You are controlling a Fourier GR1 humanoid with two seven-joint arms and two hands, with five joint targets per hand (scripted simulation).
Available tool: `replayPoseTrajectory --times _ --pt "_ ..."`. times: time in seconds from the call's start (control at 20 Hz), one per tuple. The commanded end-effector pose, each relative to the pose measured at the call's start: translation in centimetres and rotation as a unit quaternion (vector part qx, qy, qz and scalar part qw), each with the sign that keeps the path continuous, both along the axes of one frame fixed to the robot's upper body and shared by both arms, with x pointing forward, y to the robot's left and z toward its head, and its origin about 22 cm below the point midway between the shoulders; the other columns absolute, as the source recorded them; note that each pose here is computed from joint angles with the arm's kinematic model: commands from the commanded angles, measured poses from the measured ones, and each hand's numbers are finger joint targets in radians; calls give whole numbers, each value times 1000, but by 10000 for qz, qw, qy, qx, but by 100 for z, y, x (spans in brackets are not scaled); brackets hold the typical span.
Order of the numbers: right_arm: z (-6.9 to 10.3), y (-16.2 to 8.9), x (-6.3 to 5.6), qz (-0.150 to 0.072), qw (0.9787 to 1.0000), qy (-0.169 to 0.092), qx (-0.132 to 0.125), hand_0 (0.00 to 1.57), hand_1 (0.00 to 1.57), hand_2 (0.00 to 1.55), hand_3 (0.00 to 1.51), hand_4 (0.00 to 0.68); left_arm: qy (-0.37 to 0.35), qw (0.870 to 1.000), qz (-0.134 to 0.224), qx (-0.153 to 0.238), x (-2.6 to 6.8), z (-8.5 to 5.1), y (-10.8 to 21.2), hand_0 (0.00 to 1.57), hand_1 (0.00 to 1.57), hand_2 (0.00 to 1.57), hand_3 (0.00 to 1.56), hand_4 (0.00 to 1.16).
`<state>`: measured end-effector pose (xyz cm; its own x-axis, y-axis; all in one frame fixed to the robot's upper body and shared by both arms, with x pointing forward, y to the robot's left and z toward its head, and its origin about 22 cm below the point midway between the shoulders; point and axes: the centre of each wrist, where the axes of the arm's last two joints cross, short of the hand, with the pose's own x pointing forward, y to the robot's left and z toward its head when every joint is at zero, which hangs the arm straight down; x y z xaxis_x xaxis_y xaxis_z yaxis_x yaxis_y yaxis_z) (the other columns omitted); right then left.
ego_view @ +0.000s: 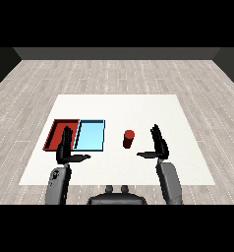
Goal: Pick the red can and put it in the red box
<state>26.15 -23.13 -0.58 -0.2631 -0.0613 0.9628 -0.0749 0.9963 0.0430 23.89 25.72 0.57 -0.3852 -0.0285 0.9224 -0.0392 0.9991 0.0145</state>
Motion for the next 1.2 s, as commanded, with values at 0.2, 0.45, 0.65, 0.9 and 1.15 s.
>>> replayPoseTrajectory --times 0.2,0.45,0.65,0.9,1.15 --pt "16 -22 215 -44 10000 14 88 0 0 0 0 0 2 10000 -4 -77 -19 -57 -110 0 0 0 0 0" --pt "-279 116 39 132 9997 121 191 0 0 0 0 0 -38 10000 45 -62 73 80 -116 0 0 0 0 0" --pt "-62 118 503 171 9988 164 421 0 0 0 0 0 -24 10000 49 -6 -67 -21 84 0 0 0 0 0" --pt "-319 289 331 173 9982 393 424 0 0 0 0 0 -98 9999 -39 -99 43 89 -146 0 0 0 0 0" --pt "-397 545 231 109 9969 365 686 0 0 0 0 0 -50 9996 -60 -270 -82 56 -6 0 0 0 0 0"
